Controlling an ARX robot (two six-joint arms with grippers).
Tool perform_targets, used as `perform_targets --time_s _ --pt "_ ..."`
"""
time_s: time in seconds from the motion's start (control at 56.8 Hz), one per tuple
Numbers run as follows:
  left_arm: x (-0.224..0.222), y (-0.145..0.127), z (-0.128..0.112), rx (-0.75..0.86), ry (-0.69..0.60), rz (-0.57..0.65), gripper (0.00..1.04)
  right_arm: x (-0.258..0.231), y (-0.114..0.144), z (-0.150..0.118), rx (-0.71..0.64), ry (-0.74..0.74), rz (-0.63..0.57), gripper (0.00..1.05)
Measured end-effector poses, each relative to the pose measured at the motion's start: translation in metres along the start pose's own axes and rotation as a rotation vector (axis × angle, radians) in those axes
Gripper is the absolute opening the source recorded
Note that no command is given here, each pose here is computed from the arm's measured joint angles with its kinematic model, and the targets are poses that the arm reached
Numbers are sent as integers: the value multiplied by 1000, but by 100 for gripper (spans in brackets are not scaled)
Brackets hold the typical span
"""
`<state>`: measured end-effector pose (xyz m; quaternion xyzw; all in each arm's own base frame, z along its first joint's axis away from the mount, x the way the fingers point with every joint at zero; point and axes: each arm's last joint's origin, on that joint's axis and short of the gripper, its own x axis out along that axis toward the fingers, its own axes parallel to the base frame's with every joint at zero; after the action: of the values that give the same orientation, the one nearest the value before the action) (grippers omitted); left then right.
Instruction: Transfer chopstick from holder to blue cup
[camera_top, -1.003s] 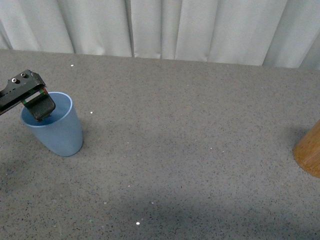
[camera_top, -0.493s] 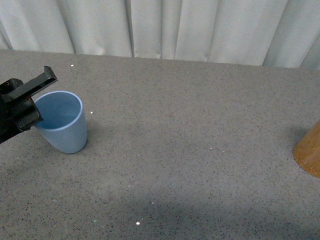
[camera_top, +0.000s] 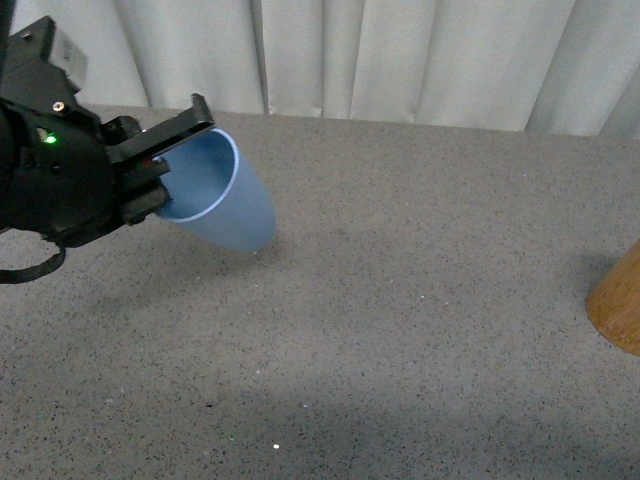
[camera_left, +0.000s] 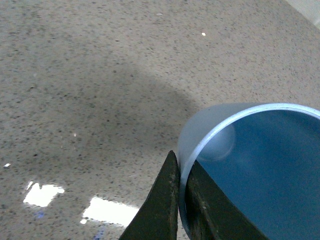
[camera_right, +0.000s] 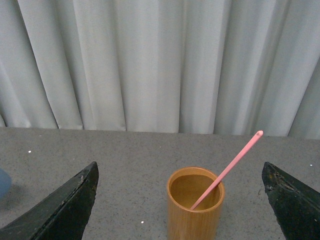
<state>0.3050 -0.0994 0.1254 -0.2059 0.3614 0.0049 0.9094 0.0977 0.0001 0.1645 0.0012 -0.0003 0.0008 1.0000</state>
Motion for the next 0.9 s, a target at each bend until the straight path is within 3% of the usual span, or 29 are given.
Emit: perform_targets --time_s 0.369,0.897 --pt "16 -51 -24 115 51 -45 4 0 0 0 0 0 0 95" --pt "16 -55 -45 231 92 -28 4 0 0 0 0 0 0 95"
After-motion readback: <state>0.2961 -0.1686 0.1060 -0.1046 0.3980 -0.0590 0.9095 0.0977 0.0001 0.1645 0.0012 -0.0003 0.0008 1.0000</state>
